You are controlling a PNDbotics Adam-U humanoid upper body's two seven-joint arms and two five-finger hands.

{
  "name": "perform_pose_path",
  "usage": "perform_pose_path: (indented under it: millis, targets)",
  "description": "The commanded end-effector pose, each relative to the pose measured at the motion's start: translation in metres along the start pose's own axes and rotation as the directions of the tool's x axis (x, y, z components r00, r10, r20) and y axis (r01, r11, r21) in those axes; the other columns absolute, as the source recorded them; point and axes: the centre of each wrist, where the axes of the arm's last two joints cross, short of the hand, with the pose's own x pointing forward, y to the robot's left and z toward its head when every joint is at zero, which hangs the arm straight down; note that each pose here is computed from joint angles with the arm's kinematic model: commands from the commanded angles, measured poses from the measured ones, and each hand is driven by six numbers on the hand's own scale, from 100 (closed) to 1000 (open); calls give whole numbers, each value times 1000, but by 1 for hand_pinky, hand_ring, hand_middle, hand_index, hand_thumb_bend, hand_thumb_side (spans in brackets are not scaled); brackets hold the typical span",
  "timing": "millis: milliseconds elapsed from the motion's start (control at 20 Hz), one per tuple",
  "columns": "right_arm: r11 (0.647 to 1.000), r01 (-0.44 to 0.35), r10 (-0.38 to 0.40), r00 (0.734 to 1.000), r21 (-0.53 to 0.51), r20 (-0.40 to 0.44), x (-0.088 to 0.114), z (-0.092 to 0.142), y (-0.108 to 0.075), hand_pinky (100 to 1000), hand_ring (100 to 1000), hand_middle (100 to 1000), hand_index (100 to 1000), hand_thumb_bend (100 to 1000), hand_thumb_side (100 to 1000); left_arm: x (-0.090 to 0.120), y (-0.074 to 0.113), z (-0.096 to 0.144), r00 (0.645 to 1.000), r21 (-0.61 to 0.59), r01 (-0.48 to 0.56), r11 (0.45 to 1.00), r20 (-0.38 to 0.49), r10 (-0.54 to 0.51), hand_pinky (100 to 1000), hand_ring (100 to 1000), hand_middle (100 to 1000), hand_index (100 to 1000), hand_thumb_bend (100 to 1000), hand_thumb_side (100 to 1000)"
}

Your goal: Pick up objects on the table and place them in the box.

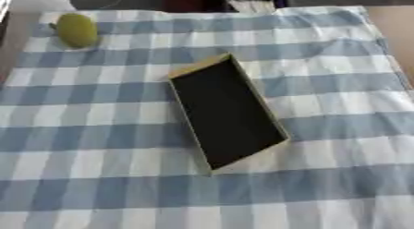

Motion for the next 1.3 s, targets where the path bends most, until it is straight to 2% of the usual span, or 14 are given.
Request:
perform_pose_path:
  millis: [50, 200, 250, 400, 700, 900, 1300]
  targets:
    - [998, -31, 30, 999, 47, 24, 7, -11, -5, 766, 747, 695, 919, 100, 526, 7, 7, -14, 1000, -5, 26, 1000, 0, -26, 739, 892, 752, 877, 335, 197]
    - [998, -27, 25, 999, 55, 28, 7, -13, -5, 766, 747, 695, 919, 100, 526, 15, 1, -20, 999, -49, 47, 998, -2, -48, 751, 907, 777, 886, 356, 216]
    - [998, -25, 24, 999, 57, 28, 7, -14, -5, 766, 747, 695, 920, 100, 526, 17, -2, -21, 998, -76, 60, 995, -2, -60, 771, 927, 810, 906, 369, 241]
    - [998, -26, 24, 999, 63, 23, 7, -14, -5, 766, 747, 694, 920, 100, 526, 20, -8, -22, 993, -181, 115, 977, 4, -116, 792, 934, 829, 916, 397, 261]
    - [998, -21, 19, 1000, 65, 20, 7, -14, -5, 767, 747, 693, 921, 100, 526, 24, -14, -20, 979, -330, 202, 922, 48, -197, 834, 951, 848, 930, 454, 227]
    - [998, -19, 18, 1000, 57, 8, 6, -9, -5, 767, 748, 693, 921, 100, 526, 23, -19, -18, 975, -434, 219, 874, 77, -207, 855, 961, 856, 935, 481, 190]
    - [999, -14, 15, 1000, 46, -17, 4, -2, -5, 768, 748, 691, 922, 100, 527, 13, -24, -15, 969, -586, 232, 776, 66, -240, 888, 983, 877, 939, 558, 100]
